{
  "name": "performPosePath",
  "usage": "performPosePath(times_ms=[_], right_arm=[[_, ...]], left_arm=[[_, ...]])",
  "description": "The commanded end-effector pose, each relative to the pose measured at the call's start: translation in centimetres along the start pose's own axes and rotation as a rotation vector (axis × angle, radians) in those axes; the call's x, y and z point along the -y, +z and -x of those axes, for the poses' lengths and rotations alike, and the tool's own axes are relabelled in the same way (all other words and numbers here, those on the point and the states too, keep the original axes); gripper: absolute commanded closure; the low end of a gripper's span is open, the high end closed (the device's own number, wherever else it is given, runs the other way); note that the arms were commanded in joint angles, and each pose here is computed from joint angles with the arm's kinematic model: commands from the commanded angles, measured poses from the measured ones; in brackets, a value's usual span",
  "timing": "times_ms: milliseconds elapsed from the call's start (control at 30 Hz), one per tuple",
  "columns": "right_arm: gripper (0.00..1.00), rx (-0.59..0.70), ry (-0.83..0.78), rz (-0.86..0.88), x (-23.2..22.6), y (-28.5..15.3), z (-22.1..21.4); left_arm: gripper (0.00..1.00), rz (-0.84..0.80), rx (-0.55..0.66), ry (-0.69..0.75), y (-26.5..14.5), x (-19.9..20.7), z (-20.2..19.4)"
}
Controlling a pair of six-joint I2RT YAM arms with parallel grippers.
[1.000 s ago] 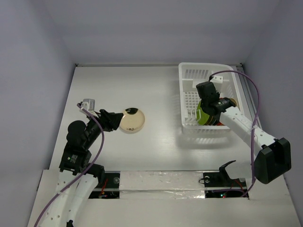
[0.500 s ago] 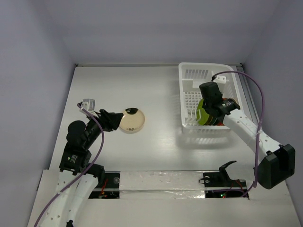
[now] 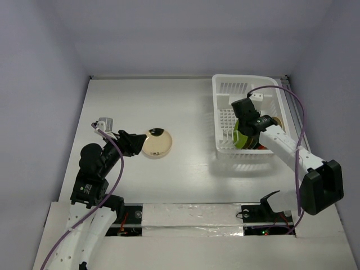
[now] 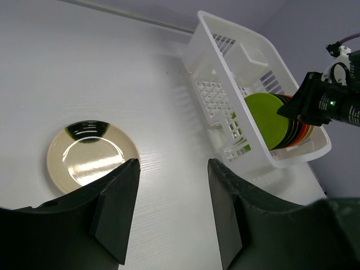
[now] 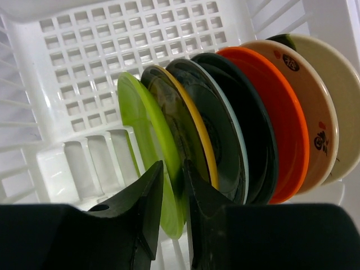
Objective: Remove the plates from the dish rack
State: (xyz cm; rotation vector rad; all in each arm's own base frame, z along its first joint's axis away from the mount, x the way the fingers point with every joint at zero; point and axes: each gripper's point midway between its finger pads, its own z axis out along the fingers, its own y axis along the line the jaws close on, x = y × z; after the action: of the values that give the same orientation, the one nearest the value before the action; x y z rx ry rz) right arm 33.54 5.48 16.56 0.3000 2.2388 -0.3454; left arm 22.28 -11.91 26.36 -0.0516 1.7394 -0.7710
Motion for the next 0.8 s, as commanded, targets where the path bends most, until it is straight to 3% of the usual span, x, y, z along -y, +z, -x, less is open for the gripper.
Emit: performPosePath(times_ms=[0,100,233,333,533,767], right_arm=[[0.73,0.002,0.019,-0.026,0.2,0.1,0.7],[0.76,-0.025,-0.013,-0.021,-0.2,0.5,0.3],[0.89,-0.03,-0.047,-0.071,0.6,0.4,0.8],[0.95,-0.005,-0.075,-0.088,1.2,-0.4,2.4],[1.0,0.004,-0.154,-0.114,1.6,-1.3,4.8],[1.0,-0.025,-0.259,-0.173,1.8,-1.3,4.1]], left_arm=[[0.52,-0.04,0.047,0.015,-0.1,0.9,1.3],[0.52,-0.04,0.045,0.015,-0.1,0.9,1.2],[0.52,-0.041,0.046,0.015,-0.1,0.9,1.2],[0.52,-0.042,0.047,0.016,-0.1,0.9,1.2],[0.52,-0.048,0.052,0.018,-0.3,1.1,1.3],[0.52,-0.054,0.059,0.02,-0.4,1.2,1.4]])
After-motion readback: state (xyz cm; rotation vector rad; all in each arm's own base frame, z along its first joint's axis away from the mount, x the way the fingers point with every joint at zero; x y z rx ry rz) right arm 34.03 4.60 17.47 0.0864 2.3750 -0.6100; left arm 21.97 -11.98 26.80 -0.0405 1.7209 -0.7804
